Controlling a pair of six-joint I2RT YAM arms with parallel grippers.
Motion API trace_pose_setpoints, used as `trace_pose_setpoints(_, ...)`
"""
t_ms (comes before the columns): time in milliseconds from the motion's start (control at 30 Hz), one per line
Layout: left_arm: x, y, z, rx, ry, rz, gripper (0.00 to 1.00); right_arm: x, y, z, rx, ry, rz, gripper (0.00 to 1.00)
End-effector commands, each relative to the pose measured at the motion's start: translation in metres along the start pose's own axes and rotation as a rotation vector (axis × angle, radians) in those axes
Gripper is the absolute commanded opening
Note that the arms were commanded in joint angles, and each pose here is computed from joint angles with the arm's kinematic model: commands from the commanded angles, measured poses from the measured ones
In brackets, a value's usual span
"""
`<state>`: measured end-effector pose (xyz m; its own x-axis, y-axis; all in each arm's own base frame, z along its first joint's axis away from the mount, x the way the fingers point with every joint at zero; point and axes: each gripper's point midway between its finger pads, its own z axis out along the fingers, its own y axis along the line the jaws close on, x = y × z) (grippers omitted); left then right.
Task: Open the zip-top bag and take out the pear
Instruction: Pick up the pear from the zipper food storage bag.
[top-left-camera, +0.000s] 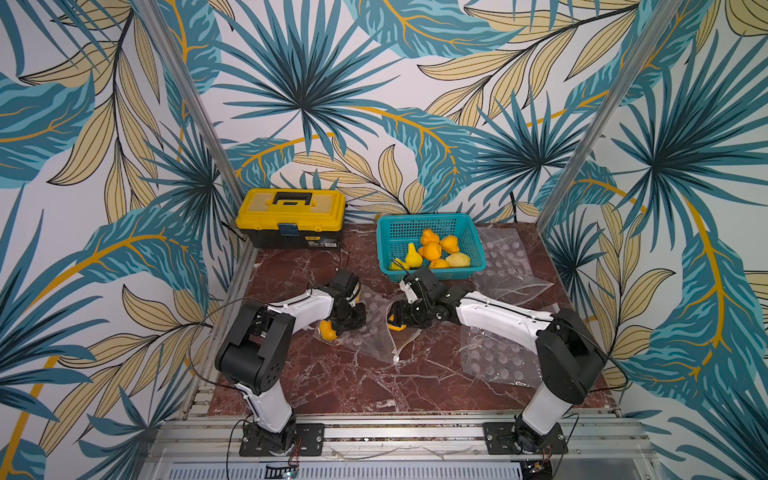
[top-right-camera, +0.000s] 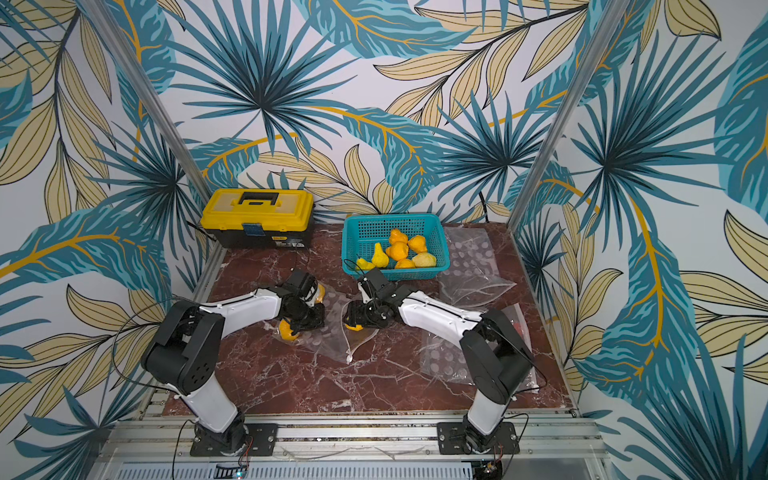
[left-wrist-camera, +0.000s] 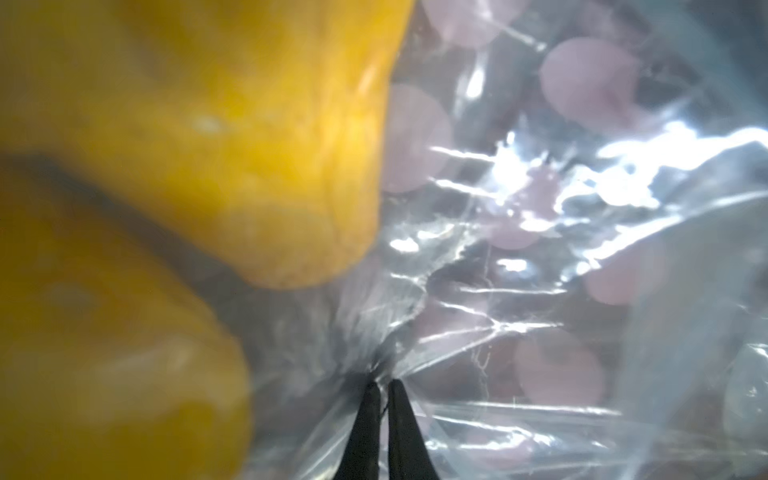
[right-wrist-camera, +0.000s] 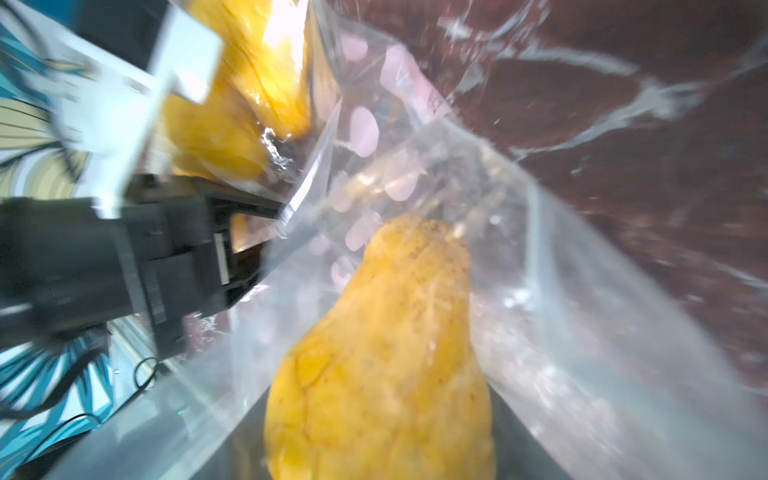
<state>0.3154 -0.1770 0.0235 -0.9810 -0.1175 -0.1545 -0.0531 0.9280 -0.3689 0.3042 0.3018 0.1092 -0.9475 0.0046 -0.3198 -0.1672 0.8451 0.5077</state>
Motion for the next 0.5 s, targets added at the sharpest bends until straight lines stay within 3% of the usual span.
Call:
trace_pose_setpoints(0,0.01,0.012,0.008,-0.036,0.034,0.0,0.09,-0.001,-0.031,-0.03,0.106,-0.034,0.001,0.63)
trace_pose_setpoints(200,0.007,0.006,0.002,-0.019,0.018,0.002,0.09,-0.029,-0.046,-0.088,0.094,-0.161,0.03,0.63)
trace_pose_setpoints(367,0.004,0.003,0.0,-0.007,0.013,-0.001,0.09,-0.049,-0.011,-0.113,-0.186,-0.187,0.006,0.63)
trace_pose_setpoints(467,0.003,0.001,0.0,-0.004,0.012,-0.002,0.09,-0.046,0.021,-0.117,-0.375,-0.119,-0.046,0.61)
